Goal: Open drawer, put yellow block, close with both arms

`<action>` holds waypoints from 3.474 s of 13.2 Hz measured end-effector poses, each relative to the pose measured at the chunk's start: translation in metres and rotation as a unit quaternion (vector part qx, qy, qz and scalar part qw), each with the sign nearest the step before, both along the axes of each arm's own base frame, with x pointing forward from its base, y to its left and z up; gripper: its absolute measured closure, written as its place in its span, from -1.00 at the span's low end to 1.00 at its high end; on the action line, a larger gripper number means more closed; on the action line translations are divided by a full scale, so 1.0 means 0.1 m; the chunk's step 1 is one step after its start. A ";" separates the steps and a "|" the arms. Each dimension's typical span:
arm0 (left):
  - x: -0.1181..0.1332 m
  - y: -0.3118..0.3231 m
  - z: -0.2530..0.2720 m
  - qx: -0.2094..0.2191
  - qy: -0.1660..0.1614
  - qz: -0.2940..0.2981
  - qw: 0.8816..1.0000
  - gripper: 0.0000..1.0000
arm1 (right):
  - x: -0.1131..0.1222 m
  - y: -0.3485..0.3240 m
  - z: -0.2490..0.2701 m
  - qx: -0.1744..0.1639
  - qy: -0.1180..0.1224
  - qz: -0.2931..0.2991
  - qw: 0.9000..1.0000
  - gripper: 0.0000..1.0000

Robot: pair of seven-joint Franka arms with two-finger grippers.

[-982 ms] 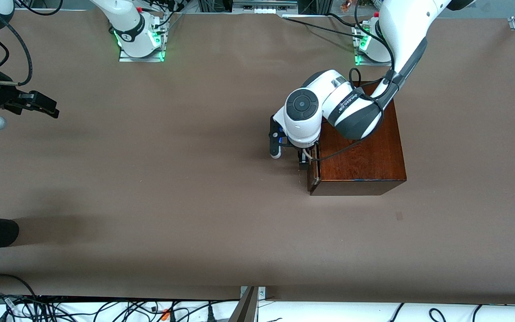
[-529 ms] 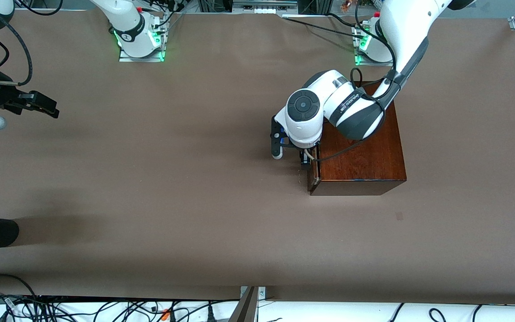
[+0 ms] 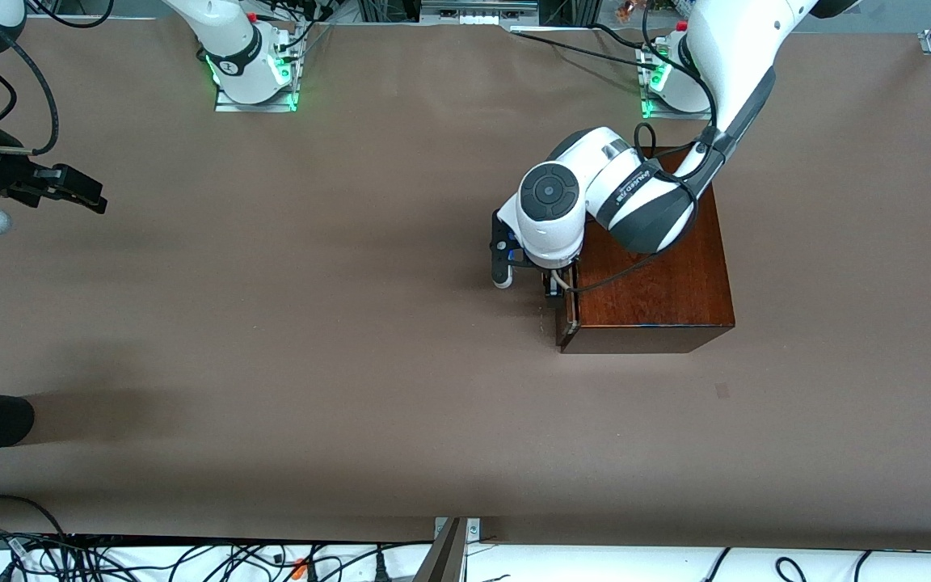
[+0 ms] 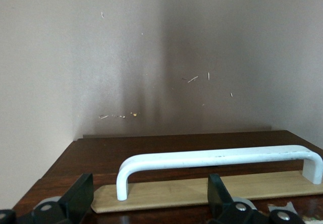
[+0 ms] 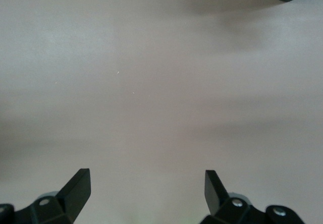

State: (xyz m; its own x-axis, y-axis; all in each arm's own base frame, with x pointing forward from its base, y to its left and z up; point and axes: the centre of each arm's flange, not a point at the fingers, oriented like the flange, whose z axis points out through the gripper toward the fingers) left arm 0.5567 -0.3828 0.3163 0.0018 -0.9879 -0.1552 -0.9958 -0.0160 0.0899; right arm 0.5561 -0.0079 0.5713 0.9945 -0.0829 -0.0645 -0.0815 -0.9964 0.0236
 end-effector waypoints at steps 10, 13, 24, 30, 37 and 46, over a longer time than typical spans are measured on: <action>0.03 0.02 0.06 0.005 0.002 0.003 1.000 -1.00 | 0.00 0.00 0.00 0.000 0.000 0.000 1.000 -1.00; 0.02 0.03 0.06 0.009 0.005 0.004 1.000 -1.00 | 0.00 0.00 -0.01 0.000 0.001 0.000 1.000 -1.00; -0.02 -0.05 0.72 -0.027 0.020 0.120 0.992 -1.00 | 0.01 0.00 -0.02 0.000 0.001 0.000 1.000 -1.00; -0.22 0.48 2.03 0.028 -0.043 0.346 0.937 -1.00 | 0.01 0.01 -0.02 0.000 0.002 0.001 1.000 -1.00; 0.10 2.20 2.79 -0.002 -0.044 0.519 0.853 -1.00 | 0.01 0.01 -0.02 0.000 0.002 0.001 1.000 -1.00; -0.15 3.63 3.08 -0.018 -0.086 0.721 0.687 -1.00 | 0.01 0.01 -0.01 0.000 0.001 0.001 1.000 -1.00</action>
